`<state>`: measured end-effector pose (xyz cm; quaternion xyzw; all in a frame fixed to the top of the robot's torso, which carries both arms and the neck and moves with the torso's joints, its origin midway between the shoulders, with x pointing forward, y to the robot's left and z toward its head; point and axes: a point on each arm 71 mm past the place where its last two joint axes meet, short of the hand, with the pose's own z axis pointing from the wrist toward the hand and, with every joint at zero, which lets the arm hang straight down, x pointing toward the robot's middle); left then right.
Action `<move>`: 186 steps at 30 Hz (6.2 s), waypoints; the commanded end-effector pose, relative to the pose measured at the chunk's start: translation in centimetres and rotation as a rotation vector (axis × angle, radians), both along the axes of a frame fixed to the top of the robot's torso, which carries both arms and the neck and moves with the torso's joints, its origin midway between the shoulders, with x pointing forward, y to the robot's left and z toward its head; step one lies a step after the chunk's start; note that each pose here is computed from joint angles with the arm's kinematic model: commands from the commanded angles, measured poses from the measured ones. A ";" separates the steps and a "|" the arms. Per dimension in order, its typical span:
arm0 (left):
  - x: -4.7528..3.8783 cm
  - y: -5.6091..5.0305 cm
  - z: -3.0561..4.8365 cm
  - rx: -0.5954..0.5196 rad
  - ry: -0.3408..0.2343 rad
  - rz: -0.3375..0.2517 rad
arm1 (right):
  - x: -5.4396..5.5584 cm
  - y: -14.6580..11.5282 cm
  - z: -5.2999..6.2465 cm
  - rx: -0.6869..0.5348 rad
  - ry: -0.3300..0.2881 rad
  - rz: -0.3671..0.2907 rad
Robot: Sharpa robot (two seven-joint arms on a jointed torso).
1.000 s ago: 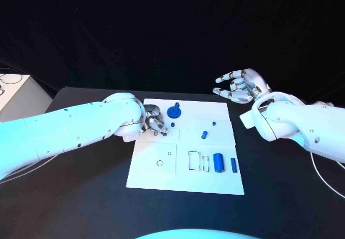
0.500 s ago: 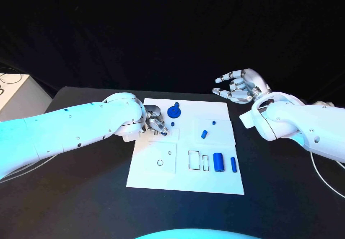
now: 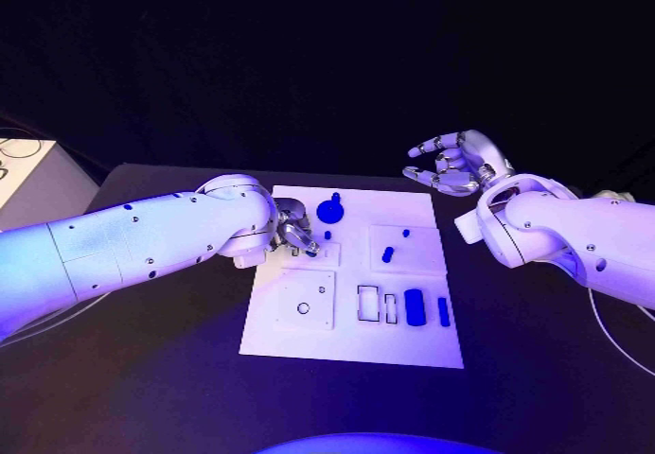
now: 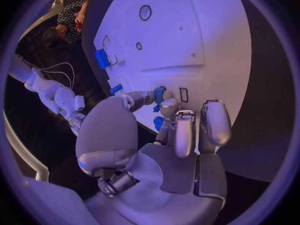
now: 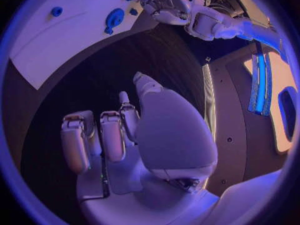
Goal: Assemble the parts on the task board
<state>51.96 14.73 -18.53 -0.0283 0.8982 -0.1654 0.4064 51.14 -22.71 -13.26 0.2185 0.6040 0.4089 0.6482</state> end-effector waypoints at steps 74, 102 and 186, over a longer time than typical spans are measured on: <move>-0.40 -0.2 -1.23 0.019 0.032 -0.021 | -0.1 -0.1 0.0 0.004 0.000 0.010; 0.38 1.3 3.32 -0.044 -0.026 -0.004 | 0.0 -0.5 -0.4 0.006 0.004 -0.001; 7.41 4.1 3.05 -0.045 0.051 0.163 | -0.2 -0.3 -0.4 0.008 0.004 0.009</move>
